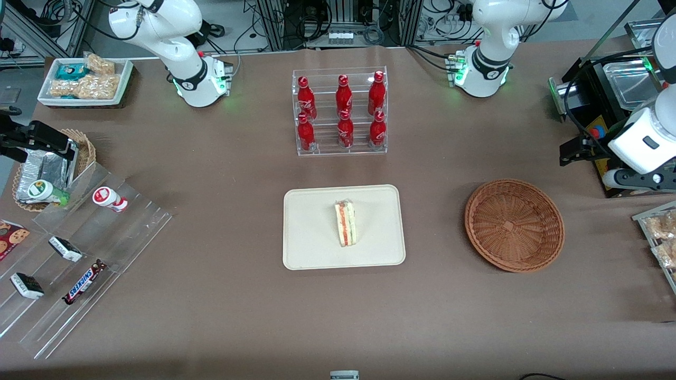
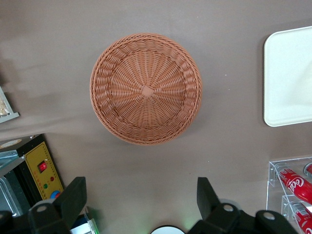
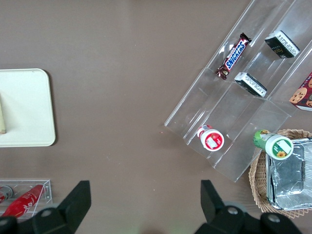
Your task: Place sandwich from basket to tray
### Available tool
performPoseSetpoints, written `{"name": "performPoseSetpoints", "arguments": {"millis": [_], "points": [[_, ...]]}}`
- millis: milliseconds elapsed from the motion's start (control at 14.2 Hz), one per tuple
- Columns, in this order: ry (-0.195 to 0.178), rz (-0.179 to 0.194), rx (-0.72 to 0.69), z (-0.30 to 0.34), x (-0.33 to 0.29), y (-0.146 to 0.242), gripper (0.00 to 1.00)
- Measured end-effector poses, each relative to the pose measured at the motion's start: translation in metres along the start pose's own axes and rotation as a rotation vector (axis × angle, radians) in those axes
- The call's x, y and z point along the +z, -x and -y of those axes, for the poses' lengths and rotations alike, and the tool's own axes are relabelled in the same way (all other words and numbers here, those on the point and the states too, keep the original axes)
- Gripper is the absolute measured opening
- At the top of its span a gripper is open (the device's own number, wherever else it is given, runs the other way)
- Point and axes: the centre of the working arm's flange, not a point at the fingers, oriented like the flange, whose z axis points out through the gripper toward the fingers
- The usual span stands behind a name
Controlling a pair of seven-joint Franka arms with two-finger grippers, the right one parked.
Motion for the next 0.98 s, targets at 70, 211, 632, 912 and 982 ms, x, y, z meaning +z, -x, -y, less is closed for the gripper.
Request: {"name": "performPoseSetpoints", "arguments": {"millis": [70,211,632,912,982], "points": [[-0.003,-0.002,0.015,-0.009,-0.002,0.0,1.0],[-0.007,-0.002,0.041,-0.025,-0.004,0.002,1.0],[-0.007,-0.018,-0.025,0.01,-0.016,0.014,1.0],[-0.008,-0.012,-0.021,0.007,-0.02,0.019,1.0],[-0.008,-0.011,-0.019,0.006,-0.02,0.019,1.0]]}}
